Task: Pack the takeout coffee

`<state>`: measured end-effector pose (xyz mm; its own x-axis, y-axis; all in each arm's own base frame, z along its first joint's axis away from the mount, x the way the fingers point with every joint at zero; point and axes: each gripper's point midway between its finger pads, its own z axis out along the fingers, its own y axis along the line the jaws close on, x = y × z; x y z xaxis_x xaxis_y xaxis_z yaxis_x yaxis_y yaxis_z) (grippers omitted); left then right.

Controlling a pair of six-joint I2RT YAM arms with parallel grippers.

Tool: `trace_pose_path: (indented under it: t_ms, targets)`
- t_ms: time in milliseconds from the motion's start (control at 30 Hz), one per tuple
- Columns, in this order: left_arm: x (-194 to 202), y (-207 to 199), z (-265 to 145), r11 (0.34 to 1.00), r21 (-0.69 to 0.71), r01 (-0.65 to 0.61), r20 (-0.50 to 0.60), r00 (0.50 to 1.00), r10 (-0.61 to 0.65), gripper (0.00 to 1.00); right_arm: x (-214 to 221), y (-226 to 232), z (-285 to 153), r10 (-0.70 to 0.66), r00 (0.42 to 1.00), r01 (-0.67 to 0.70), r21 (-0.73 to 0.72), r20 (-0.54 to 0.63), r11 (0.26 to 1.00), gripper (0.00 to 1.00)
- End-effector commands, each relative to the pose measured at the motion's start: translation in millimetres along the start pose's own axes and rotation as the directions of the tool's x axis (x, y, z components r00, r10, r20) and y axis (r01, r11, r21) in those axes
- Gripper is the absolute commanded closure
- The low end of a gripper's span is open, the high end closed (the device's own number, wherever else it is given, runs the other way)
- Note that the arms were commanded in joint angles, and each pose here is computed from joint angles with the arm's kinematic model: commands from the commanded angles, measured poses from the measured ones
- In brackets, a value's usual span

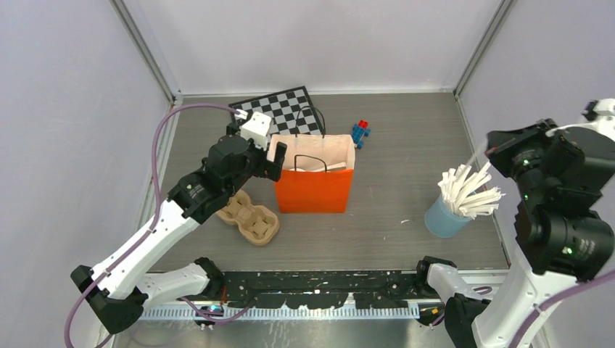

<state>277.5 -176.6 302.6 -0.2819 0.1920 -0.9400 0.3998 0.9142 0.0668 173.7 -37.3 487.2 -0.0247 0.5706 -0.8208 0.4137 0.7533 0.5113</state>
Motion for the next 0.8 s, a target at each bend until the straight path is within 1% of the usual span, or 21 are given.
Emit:
trace_pose_path:
  t_ms: [0, 100, 333, 400, 600, 767]
  targets:
    - [-37, 1, -8, 0.999, 0.005, 0.045, 0.075, 0.996, -0.045, 0.0, 26, 54, 22, 0.118, 0.98, -0.156, -0.258, -0.158, 0.953, 1.0]
    - [-37, 0, -8, 0.998, 0.006, 0.06, 0.054, 0.997, -0.06, 0.0, 34, 72, 22, 0.141, 0.967, -0.21, -0.354, -0.212, 0.911, 1.0]
    - [-40, -2, -5, 0.994, 0.003, 0.112, 0.052, 0.992, -0.112, 0.0, 28, 98, 28, 0.151, 0.951, -0.261, -0.436, -0.271, 0.861, 1.0]
    - [-42, -2, -4, 0.993, -0.003, 0.118, 0.054, 0.992, -0.118, 0.0, 26, 109, 27, 0.143, 0.944, -0.276, -0.473, -0.298, 0.837, 1.0]
    - [-48, 4, -6, 0.993, -0.028, 0.114, 0.07, 0.991, -0.111, 0.0, 20, 130, 24, 0.128, 0.925, -0.313, -0.527, -0.357, 0.79, 1.0]
    - [-46, 7, -9, 0.993, -0.037, 0.11, 0.07, 0.992, -0.107, 0.0, 18, 144, 27, 0.138, 0.903, -0.364, -0.555, -0.407, 0.748, 1.0]
